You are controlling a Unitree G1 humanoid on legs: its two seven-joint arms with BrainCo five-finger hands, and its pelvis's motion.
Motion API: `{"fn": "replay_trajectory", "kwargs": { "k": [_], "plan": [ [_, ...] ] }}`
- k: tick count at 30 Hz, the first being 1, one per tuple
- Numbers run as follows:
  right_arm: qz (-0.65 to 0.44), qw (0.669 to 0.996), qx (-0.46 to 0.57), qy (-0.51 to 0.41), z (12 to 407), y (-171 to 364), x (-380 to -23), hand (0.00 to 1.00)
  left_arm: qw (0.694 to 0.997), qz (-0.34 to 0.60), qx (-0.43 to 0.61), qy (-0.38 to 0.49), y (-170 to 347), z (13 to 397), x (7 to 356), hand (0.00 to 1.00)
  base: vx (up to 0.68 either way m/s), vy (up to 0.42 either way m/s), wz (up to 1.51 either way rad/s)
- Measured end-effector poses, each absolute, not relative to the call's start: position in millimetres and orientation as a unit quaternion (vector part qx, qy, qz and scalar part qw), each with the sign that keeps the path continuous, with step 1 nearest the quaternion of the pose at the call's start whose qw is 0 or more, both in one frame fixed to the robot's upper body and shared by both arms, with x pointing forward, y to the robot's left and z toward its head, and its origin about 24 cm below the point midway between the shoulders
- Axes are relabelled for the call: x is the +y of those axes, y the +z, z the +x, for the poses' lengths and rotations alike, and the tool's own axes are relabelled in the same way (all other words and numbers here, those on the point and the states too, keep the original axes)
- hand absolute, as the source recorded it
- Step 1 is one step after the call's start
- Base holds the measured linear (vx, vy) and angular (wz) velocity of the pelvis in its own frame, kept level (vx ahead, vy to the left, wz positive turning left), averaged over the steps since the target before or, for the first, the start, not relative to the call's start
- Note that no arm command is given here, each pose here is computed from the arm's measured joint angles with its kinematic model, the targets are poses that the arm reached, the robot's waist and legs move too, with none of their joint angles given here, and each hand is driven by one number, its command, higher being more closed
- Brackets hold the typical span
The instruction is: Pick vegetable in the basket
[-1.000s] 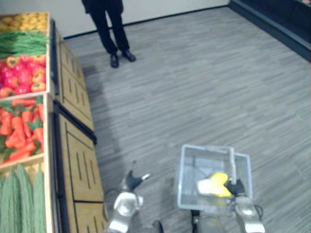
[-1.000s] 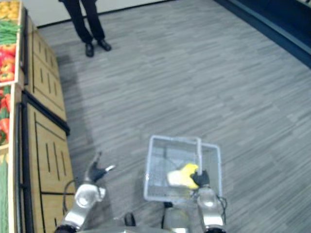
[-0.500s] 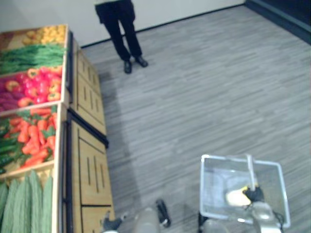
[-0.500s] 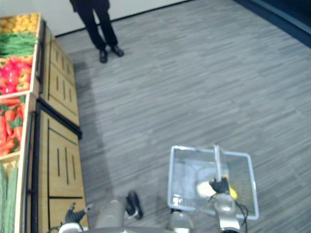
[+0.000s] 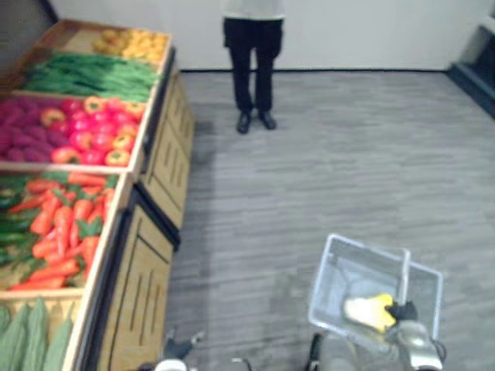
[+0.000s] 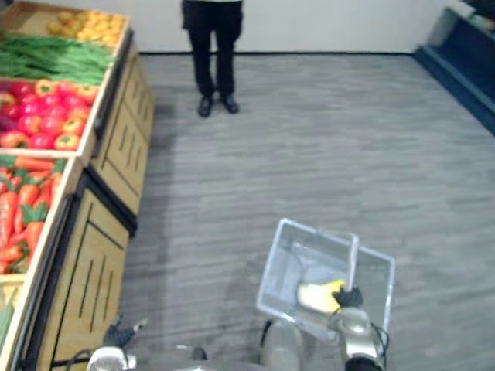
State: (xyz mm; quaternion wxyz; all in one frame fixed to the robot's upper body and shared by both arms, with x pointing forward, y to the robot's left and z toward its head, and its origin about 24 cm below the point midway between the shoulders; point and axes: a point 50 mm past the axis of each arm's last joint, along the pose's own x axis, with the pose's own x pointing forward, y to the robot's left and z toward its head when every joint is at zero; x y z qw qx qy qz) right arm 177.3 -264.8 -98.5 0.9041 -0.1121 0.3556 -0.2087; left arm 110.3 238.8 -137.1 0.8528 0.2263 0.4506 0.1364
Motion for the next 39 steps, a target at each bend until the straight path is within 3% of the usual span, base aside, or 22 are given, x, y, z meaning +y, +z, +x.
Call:
{"fn": "replay_trajectory", "kwargs": {
  "k": [5, 9, 16, 23, 34, 39],
  "plan": [
    [-0.090, 0.892, 0.377, -0.232, 170, -105, -271, 1.00, 0.852, 0.215, 0.463, 0.114, -144, 113, 226, 0.00, 0.43, -0.433, 1.45],
    [-0.077, 0.881, 0.386, -0.262, 161, -106, -283, 1.00, 0.831, 0.198, 0.502, 0.134, -151, 80, 231, 0.00, 0.31, -0.304, 0.72],
    [-0.070, 0.859, 0.433, -0.263, 132, -122, -276, 1.00, 0.817, 0.151, 0.532, 0.165, -157, 57, 223, 0.00, 0.30, -0.179, 0.72],
    [-0.023, 0.835, 0.461, -0.300, 118, -131, -280, 1.00, 0.839, 0.149, 0.498, 0.160, -152, 86, 220, 0.00, 0.26, 0.125, 0.93],
    [-0.013, 0.833, 0.458, -0.308, 115, -132, -282, 1.00, 0.822, 0.177, 0.522, 0.144, -153, 74, 235, 0.00, 0.26, 0.055, 0.94],
    [-0.006, 0.828, 0.469, -0.306, 106, -138, -275, 1.00, 0.836, 0.186, 0.495, 0.148, -147, 95, 236, 0.00, 0.22, -0.213, 1.40]
  ]
}}
